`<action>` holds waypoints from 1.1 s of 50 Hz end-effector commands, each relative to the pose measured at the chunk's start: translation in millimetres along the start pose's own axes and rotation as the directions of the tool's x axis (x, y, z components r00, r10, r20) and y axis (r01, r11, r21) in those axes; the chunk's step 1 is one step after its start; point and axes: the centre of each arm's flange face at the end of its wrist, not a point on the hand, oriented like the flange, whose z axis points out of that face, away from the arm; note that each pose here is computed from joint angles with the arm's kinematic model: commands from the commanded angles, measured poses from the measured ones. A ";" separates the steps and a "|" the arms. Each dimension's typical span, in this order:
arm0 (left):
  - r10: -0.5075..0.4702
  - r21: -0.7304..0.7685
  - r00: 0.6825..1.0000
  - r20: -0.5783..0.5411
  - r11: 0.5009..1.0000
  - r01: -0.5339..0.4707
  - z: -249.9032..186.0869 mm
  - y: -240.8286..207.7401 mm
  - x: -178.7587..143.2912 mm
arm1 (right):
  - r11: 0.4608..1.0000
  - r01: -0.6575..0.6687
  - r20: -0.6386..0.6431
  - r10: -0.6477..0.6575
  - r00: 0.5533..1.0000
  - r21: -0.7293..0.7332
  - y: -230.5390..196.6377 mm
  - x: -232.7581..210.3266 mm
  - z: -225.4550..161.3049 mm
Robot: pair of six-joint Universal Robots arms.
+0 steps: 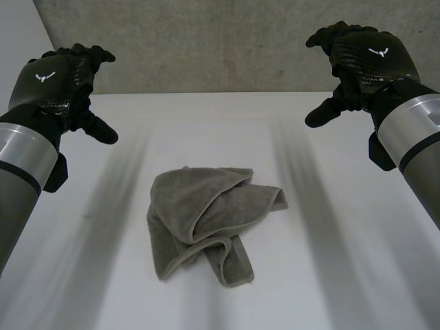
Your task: Fold the towel.
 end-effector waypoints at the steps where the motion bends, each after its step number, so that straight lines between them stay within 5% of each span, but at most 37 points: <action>1: 0.003 -0.002 1.000 0.009 1.000 -0.003 -0.5 2.1 -1.9 | 1.000 0.005 0.006 -0.005 1.000 -0.001 1.0 -0.1 1.7; 47: -0.004 -0.015 1.000 0.018 1.000 0.004 -1.1 5.7 -2.4 | 1.000 0.008 0.003 -0.008 1.000 -0.006 5.2 1.2 4.3; 55: 0.005 -0.133 1.000 0.019 0.991 -0.003 -14.2 27.7 -3.1 | 0.968 0.225 0.125 -0.212 0.969 -0.108 30.1 -11.5 7.8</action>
